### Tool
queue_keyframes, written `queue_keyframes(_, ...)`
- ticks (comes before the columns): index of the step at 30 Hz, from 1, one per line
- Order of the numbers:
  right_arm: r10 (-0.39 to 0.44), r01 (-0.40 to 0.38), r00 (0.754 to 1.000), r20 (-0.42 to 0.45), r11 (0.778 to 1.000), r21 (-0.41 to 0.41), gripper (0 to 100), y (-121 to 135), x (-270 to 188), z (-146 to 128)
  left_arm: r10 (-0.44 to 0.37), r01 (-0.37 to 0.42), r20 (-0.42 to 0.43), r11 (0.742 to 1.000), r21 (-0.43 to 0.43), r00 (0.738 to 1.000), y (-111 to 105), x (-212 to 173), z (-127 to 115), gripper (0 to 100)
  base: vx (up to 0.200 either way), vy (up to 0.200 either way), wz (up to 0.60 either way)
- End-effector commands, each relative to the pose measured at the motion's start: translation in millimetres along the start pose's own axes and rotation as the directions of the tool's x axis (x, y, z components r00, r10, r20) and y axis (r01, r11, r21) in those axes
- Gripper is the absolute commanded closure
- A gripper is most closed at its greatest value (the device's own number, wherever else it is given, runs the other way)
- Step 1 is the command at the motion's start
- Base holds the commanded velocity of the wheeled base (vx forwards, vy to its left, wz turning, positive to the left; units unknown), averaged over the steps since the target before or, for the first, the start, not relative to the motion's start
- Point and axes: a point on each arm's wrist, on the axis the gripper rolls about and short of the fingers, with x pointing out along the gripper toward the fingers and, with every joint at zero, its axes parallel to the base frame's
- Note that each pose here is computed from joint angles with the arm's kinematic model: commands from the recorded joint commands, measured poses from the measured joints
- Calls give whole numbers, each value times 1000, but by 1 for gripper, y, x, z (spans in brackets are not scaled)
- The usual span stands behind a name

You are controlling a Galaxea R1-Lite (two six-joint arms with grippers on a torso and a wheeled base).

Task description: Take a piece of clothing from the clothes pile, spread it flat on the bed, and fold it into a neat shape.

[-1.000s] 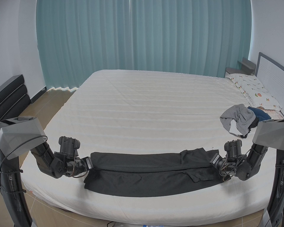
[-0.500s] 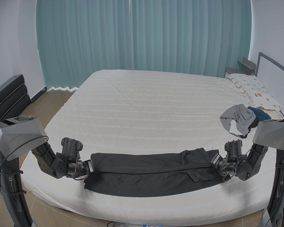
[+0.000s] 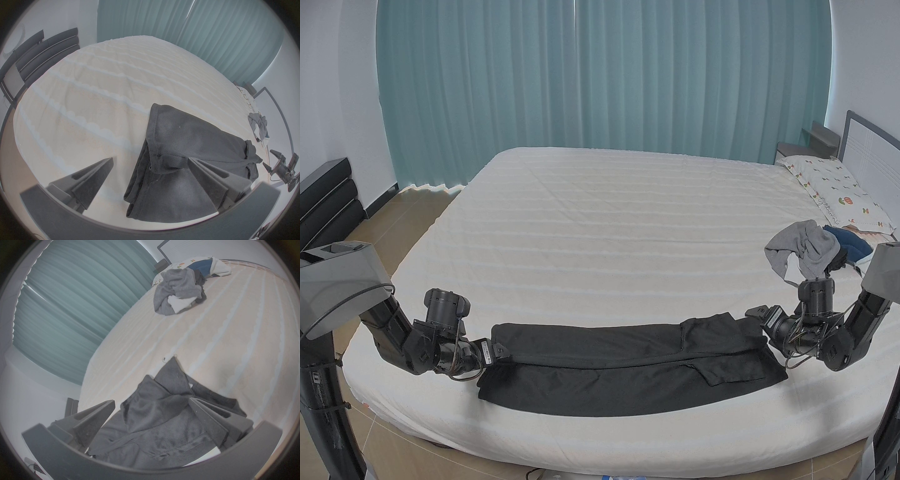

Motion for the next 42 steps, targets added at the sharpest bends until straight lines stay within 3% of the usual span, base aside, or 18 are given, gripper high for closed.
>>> queue_keyframes(1,39,-41,998,42,999,24,0,0,-9,23,-33,35,66,999,-35,997,3,-15,21,0,0,0,0)
queue_keyframes(9,92,-92,995,-35,996,-10,0,7,23,18,-106,117,74,982,-151,992,2,-13,33,0,0,0,0)
queue_keyframes(13,67,-76,992,-104,994,-84,0,2,47,11,-125,134,63,978,-159,990,2,-12,33,0,0,0,0)
queue_keyframes(19,94,-118,980,-174,984,-134,0,0,68,8,-134,141,57,977,-158,989,1,-12,32,0,0,0,0)
queue_keyframes(30,41,-90,973,-229,975,-205,0,-7,75,4,-134,140,52,978,-157,990,2,-10,31,0,0,0,0)
queue_keyframes(31,40,-89,973,-229,974,-206,100,-8,75,5,-133,139,51,978,-157,990,2,-9,31,0,0,0,0)
queue_keyframes(42,23,-71,970,-244,979,-191,100,-16,54,4,-132,138,46,978,-157,990,2,-7,30,0,0,0,0)
